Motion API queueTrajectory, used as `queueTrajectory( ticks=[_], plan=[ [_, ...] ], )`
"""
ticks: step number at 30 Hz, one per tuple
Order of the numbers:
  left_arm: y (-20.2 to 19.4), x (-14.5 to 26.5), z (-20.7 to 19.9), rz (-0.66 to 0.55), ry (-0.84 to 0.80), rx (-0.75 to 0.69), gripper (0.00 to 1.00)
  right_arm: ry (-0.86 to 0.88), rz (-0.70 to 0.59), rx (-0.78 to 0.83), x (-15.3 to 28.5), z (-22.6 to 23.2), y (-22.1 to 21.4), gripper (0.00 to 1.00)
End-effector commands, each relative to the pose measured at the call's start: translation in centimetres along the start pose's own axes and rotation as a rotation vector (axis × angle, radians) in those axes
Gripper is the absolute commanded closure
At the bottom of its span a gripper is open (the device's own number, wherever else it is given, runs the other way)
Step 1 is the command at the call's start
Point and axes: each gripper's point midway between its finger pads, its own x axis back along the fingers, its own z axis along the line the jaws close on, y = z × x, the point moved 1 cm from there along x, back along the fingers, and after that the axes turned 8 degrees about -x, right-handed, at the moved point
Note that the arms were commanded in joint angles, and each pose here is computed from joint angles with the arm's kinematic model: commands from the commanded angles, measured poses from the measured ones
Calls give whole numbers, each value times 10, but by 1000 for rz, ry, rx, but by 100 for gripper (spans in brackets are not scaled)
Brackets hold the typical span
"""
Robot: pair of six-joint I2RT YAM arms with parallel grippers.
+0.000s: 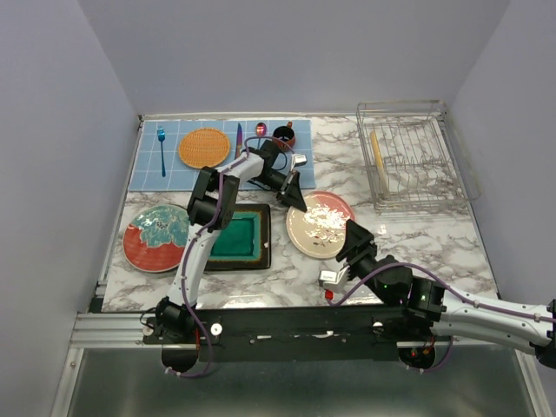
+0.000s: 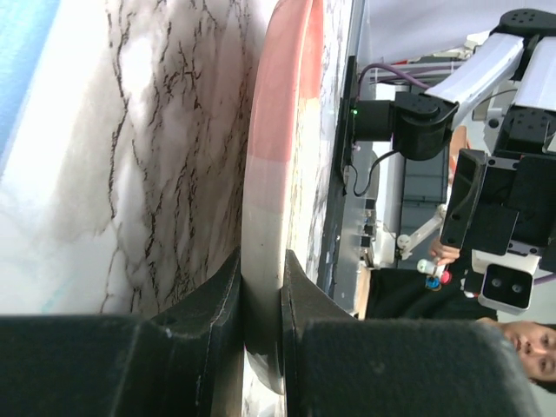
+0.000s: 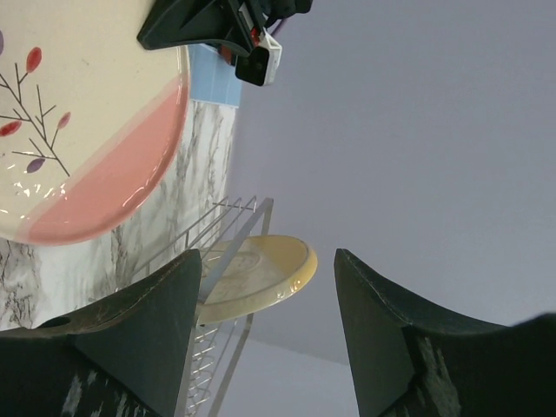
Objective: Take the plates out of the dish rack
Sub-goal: Place the plate at the center of the board.
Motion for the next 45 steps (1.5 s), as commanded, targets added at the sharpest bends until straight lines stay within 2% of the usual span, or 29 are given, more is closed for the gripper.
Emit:
queueTrajectory(
  ticks=[1,19,34,45],
  plan=[
    [16,1,-17,-19,26,-110,100,-50,6,-9,3,-17,-1,29],
    [-19,-6,-19,70,56,-122,100,-51,-16,26,2,-6,1,29],
    [-21,-8,-7,82,89,-114,100,-33,-12,27,3,0,-1,29],
    [-13,-9,2,79,115,-108,91,-28,-10,24,4,0,-2,29]
  ],
)
